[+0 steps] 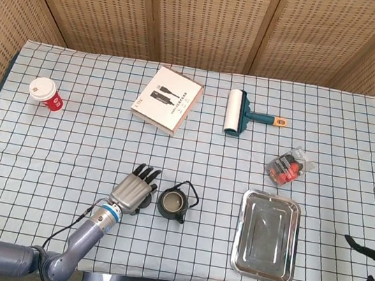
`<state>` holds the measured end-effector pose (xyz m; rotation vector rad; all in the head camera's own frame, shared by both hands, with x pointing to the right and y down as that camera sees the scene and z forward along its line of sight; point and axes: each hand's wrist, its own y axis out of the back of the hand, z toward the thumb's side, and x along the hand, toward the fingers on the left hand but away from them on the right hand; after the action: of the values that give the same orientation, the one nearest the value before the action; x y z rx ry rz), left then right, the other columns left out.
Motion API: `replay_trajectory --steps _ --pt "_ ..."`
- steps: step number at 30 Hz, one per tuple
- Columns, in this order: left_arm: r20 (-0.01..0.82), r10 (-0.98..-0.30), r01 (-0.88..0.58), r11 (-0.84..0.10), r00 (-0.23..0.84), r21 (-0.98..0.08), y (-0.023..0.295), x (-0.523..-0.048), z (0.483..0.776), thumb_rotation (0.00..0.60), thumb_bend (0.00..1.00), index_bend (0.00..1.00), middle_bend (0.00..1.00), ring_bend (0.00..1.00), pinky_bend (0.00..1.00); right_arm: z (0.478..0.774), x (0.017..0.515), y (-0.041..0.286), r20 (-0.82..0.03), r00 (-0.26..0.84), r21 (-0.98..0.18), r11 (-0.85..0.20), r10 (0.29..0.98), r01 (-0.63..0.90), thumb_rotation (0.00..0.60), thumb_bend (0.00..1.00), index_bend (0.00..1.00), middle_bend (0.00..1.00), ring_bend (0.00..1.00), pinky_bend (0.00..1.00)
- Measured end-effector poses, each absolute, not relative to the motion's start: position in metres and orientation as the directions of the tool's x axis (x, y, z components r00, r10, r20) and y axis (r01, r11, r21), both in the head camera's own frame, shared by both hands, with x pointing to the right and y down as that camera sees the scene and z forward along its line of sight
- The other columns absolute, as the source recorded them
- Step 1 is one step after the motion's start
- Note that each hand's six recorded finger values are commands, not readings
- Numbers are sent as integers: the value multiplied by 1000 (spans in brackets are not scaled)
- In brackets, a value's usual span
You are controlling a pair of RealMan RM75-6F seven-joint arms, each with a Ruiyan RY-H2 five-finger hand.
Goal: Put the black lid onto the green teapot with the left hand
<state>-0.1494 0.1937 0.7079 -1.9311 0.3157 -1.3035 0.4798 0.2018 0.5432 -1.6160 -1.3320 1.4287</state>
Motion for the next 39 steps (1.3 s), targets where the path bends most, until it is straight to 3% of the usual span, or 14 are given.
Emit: replay_trajectory --steps 24,39 --pt "680 -591 192 -676 435 -711 193 -158 706 600 248 463 0 0 0 540 481 202 -342 -83 -906 -305 936 294 600 63 0 0 0 0" --pt "606 -633 135 -629 482 -765 178 -160 669 600 248 467 0 0 0 540 480 202 -342 -83 -907 -306 936 291 600 63 0 0 0 0"
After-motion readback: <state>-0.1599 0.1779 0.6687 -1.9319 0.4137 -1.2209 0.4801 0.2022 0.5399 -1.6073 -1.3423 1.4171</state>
